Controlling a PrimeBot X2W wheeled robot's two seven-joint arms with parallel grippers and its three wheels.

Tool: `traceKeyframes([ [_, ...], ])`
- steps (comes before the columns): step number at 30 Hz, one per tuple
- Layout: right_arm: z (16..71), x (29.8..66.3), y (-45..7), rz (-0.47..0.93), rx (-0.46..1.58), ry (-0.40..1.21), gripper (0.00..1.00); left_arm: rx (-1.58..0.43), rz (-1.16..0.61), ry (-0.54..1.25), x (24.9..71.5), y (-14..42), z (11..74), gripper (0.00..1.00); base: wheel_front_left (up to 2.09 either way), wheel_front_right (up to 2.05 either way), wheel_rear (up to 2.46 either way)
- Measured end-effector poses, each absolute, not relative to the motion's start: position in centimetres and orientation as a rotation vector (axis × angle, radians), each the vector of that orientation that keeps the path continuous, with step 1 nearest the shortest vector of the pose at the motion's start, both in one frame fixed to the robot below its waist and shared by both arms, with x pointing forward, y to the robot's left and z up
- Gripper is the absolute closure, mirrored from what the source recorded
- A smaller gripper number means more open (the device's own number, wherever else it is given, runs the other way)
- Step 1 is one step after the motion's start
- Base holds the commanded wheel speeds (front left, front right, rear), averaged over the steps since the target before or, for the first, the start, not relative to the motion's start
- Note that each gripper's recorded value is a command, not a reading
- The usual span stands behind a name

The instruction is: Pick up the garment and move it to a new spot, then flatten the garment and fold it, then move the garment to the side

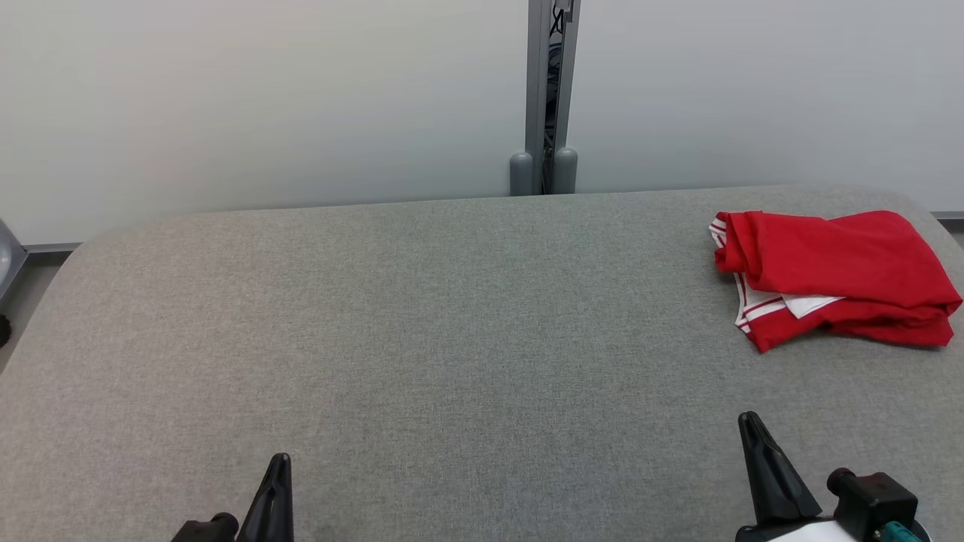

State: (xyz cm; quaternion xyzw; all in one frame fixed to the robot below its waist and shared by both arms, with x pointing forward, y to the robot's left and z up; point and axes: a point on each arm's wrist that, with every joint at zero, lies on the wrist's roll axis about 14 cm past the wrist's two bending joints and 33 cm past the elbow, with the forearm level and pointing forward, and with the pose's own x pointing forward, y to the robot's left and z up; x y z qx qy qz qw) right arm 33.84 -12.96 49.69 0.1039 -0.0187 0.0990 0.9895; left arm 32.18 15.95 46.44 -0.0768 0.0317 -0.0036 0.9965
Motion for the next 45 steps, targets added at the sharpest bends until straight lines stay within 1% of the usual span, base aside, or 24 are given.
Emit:
traceKeyframes([
  [25, 49.2, 35.9, -17.1, 0.047, 0.619, 0.023, 1.00, -0.591, 0.041, 0.107, 35.1, 16.5, 46.7, 1.00, 0.00, 0.00, 0.00],
  [45, 49.4, 37.1, -19.3, -0.017, 0.882, 0.029, 1.00, -0.871, 0.042, 0.110, 37.1, 16.4, 47.5, 1.00, 0.00, 0.00, 0.00],
])
